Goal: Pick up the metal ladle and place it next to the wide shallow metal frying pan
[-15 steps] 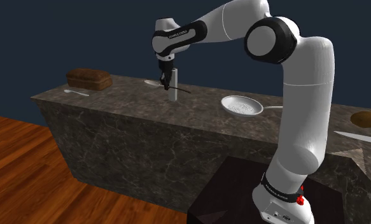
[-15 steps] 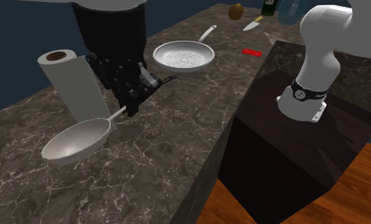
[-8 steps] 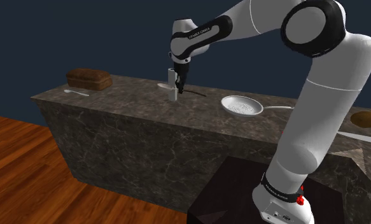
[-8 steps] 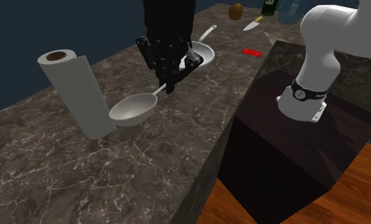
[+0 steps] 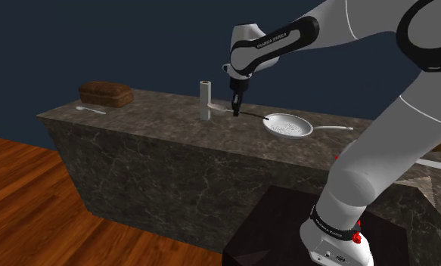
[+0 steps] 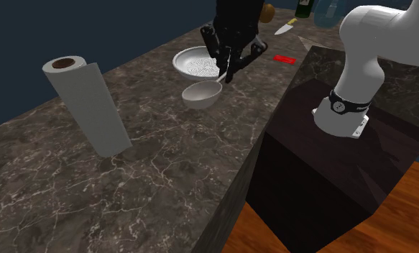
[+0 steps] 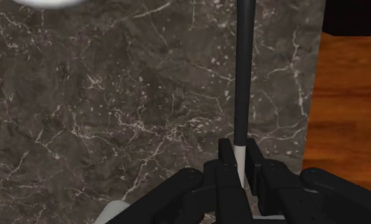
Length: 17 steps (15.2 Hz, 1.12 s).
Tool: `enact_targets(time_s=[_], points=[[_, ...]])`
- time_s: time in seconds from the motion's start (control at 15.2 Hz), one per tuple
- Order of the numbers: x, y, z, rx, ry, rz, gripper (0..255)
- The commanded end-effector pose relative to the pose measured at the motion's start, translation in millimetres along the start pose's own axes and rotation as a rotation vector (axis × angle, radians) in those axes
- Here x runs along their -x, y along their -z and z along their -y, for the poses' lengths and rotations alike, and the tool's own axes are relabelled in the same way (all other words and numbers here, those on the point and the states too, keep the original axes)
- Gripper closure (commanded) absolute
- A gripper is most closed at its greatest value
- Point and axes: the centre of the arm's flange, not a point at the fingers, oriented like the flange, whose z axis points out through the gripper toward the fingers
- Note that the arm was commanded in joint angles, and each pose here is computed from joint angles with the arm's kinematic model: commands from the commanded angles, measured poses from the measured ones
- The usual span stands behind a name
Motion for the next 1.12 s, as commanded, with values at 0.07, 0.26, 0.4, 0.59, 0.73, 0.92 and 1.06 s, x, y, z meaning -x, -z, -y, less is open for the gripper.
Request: enact_targets(time_s=[0.07, 0.26, 0.4, 0.59, 0.73, 0.92, 1.06], points=[[37, 3, 10, 0.0, 0.001, 0.0, 255], [38, -13, 11, 0.0, 0.001, 0.0, 255], [38, -23, 13, 0.0, 0.001, 0.0, 255], [38, -39, 14, 0.0, 0.001, 0.0, 255], [39, -50, 15, 0.0, 0.001, 0.0, 255], [39, -65, 17, 0.0, 0.001, 0.0, 255], [39, -76, 18, 0.0, 0.001, 0.0, 255]])
